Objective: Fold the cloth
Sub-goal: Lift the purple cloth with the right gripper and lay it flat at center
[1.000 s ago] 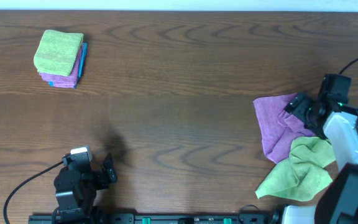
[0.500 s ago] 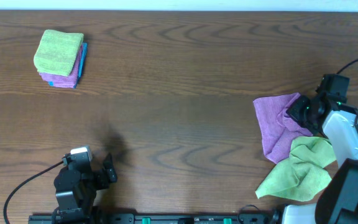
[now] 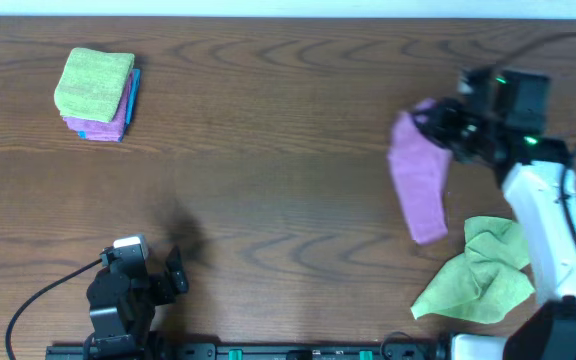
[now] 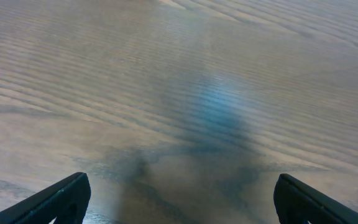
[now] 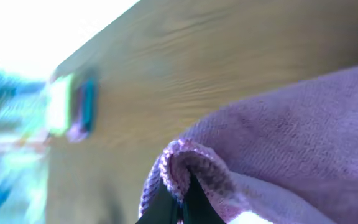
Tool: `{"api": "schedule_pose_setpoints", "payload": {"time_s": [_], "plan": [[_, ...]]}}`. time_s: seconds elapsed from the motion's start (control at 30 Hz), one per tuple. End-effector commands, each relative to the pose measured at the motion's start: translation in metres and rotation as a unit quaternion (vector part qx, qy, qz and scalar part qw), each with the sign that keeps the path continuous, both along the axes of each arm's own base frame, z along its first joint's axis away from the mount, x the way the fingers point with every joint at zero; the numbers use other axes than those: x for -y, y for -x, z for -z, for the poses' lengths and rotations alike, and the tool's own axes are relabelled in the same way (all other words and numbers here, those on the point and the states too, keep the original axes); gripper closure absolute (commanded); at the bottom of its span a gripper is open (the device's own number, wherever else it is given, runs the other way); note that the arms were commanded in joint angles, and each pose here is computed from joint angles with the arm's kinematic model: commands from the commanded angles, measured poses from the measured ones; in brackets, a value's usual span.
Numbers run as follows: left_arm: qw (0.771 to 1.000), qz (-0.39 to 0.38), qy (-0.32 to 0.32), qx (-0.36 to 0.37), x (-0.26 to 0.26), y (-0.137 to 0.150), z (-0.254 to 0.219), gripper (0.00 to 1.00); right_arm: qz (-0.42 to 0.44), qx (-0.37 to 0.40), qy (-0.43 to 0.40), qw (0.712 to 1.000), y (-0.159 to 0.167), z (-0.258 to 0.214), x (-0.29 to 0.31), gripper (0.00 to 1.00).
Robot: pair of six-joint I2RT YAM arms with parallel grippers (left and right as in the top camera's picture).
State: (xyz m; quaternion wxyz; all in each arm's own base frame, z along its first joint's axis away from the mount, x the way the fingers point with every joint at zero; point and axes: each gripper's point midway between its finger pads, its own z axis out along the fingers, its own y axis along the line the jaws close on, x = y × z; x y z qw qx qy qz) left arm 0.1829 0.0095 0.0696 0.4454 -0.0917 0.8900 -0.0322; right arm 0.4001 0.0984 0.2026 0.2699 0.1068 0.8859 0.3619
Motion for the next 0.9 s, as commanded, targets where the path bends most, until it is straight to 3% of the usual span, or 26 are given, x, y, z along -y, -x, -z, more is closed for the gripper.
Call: {"api": "schedule_pose_setpoints", "payload": {"time_s": [0.0,0.17,0.3,0.4,0.47,0.5,0.53,0.63,0.87], "plan": [[1.0,-0.009,0.002,-0.014,-0.002,0.003,0.01,0.05,-0.106,0.053,-0.036,0.992,0.015,-0.047,-0.076,0.99],[1.0,-0.009,0.002,-0.013,-0.002,0.003,0.01,0.05,-0.219,0.137,-0.08,0.963,0.048,-0.12,-0.169,0.99],[1.0,-0.009,0.002,-0.014,-0.002,0.003,0.01,0.05,-0.254,0.178,-0.092,0.946,0.066,-0.167,-0.189,0.99],[1.0,-0.009,0.002,-0.013,-0.002,0.003,0.01,0.05,-0.144,0.137,-0.015,0.98,0.034,-0.143,-0.145,0.99],[1.0,-0.009,0.002,-0.013,-0.002,0.003,0.01,0.05,-0.009,0.044,0.066,0.997,0.016,-0.098,-0.084,0.98],[1.0,-0.009,0.002,-0.014,-0.002,0.003,0.01,0.05,0.059,-0.007,0.101,0.993,0.015,-0.076,-0.052,0.34],[1.0,-0.009,0.003,-0.013,-0.002,0.003,0.01,0.05,0.092,-0.036,0.125,0.987,0.016,-0.063,-0.031,0.01],[1.0,-0.009,0.003,-0.013,-0.002,0.003,0.01,0.05,0.093,-0.072,0.159,0.98,0.022,-0.045,-0.007,0.01],[1.0,-0.009,0.002,-0.014,-0.002,0.003,0.01,0.05,0.015,-0.065,0.222,0.973,0.036,-0.031,-0.004,0.01]]}}
